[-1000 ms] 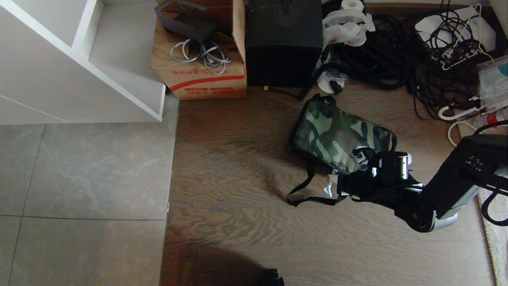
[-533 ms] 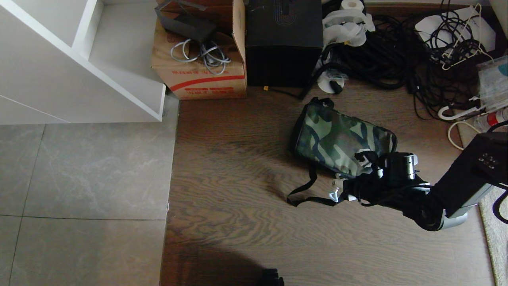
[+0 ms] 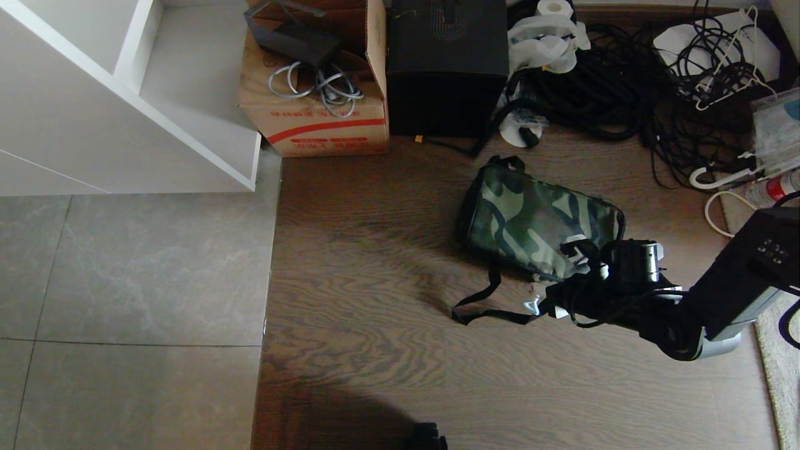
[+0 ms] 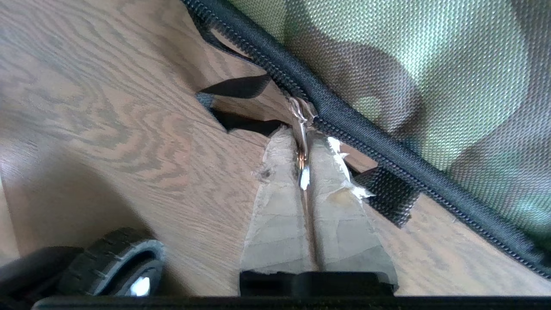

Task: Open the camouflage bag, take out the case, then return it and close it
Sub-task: Open the top of the storage box

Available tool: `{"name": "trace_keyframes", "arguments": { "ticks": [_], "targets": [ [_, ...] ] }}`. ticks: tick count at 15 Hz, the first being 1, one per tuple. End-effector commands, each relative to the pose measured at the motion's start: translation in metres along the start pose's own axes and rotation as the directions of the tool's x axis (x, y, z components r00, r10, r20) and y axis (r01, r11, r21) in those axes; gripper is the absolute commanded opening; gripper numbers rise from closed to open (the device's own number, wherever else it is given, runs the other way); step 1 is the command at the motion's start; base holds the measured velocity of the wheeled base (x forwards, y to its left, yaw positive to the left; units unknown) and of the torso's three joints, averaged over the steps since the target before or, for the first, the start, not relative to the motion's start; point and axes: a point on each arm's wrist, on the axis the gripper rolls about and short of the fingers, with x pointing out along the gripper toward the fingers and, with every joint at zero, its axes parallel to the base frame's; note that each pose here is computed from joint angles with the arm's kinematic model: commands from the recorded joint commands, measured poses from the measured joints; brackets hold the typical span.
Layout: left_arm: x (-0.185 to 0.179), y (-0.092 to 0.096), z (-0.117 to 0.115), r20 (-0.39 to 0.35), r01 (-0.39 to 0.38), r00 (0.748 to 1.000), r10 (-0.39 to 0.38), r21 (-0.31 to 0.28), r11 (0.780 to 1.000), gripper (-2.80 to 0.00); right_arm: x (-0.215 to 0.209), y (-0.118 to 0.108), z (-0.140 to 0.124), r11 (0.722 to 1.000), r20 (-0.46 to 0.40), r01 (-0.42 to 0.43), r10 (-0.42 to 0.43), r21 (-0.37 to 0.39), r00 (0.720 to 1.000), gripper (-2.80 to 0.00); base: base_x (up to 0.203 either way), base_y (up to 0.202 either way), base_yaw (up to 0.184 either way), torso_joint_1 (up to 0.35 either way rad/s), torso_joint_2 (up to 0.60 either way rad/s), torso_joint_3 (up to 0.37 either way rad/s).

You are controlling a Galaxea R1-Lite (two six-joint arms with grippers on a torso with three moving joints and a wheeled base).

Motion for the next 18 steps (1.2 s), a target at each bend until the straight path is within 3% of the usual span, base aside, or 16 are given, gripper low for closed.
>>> {"name": "trace_keyframes", "arguments": {
  "ticks": [1, 6, 10, 13, 18],
  "targets": [
    [0.001, 0.0, -0.003, -0.008, -0.002, 1.0, 0.002, -0.001, 1.0, -2.8, 0.003, -0.002, -0.003, 1.0, -0.004, 0.004, -0.004, 0.003, 1.0, 0.0, 0.0, 0.0, 0.0, 0.0, 0.0, 0.0],
    [0.001, 0.0, -0.003, -0.009, -0.002, 1.0, 0.002, -0.001, 1.0, -2.8, 0.008, -0.002, -0.008, 1.0, -0.018, -0.012, 0.012, 0.027, 1.0, 0.0, 0.0, 0.0, 0.0, 0.0, 0.0, 0.0],
    [0.001, 0.0, -0.003, -0.008, -0.001, 1.0, 0.001, -0.001, 1.0, -2.8, 0.017, 0.018, -0.009, 0.983, -0.017, -0.1, 0.104, 0.156, 0.994, 0.0, 0.0, 0.0, 0.0, 0.0, 0.0, 0.0],
    [0.001, 0.0, -0.003, -0.008, -0.001, 1.0, 0.001, -0.001, 1.0, -2.8, 0.03, 0.027, -0.004, 0.962, 0.042, -0.133, 0.126, 0.239, 0.991, 0.0, 0.0, 0.0, 0.0, 0.0, 0.0, 0.0],
    [0.001, 0.0, -0.003, -0.008, -0.003, 1.0, 0.003, -0.001, 1.0, -2.8, 0.047, 0.023, -0.005, 0.965, 0.103, -0.122, 0.1, 0.231, 0.99, 0.0, 0.0, 0.0, 0.0, 0.0, 0.0, 0.0]
  ]
}}
